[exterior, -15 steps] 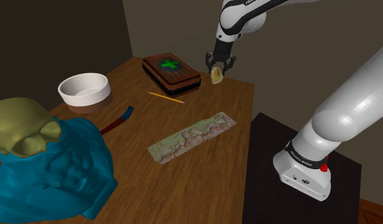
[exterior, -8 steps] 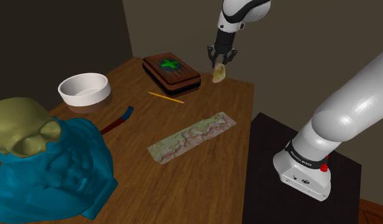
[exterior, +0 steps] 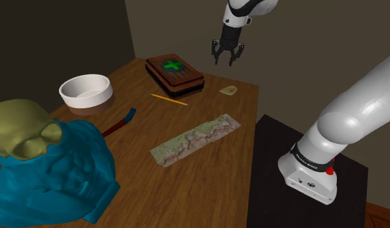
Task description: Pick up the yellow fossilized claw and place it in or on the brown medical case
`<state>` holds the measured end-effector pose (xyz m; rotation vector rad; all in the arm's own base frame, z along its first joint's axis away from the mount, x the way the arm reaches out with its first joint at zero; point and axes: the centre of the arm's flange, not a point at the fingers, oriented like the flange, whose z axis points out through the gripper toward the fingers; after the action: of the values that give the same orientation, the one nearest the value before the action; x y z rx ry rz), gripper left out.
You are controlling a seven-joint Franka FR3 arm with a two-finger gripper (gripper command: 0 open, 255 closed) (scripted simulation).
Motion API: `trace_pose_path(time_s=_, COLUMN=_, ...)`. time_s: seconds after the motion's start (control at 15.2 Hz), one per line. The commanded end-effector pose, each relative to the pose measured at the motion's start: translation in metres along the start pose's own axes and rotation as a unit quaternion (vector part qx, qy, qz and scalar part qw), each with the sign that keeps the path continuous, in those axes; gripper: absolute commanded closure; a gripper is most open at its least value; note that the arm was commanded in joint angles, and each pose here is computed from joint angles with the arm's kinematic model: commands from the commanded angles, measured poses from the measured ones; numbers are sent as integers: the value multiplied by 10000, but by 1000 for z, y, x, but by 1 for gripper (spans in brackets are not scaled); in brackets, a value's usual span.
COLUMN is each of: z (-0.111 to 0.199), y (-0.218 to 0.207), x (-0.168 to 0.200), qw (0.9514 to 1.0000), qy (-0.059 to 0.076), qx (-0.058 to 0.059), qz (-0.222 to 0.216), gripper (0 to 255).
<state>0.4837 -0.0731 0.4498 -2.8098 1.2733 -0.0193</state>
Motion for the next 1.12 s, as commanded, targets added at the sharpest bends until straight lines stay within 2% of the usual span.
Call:
trace_pose_path(time_s=0.0, z=13, y=12, x=-10, qw=9986, qy=125, qx=-52, qz=504, gripper=0)
trace_pose_path(time_s=0.07, z=22, y=19, x=-16, qw=9964, qy=206, qx=-88, qz=820, gripper=0)
trace_pose_path(time_s=0.2, z=41, y=32, x=-31, qw=9887, qy=366, qx=-158, qz=1448, gripper=0)
trace_pose_path(time_s=0.26, z=50, y=38, x=-38, qw=9832, qy=446, qx=-193, qz=1761, gripper=0)
trace_pose_path(time_s=0.4, z=69, y=49, x=-54, qw=9691, qy=603, qx=-262, qz=2379, gripper=0)
trace_pose_path(time_s=0.46, z=71, y=50, x=-56, qw=9674, qy=619, qx=-269, qz=2442, gripper=0)
trace_pose_path(time_s=0.92, z=111, y=53, x=-52, qw=9674, qy=619, qx=-269, qz=2442, gripper=0)
trace_pose_path(time_s=1.06, z=111, y=53, x=-52, qw=9674, qy=619, qx=-269, qz=2442, gripper=0)
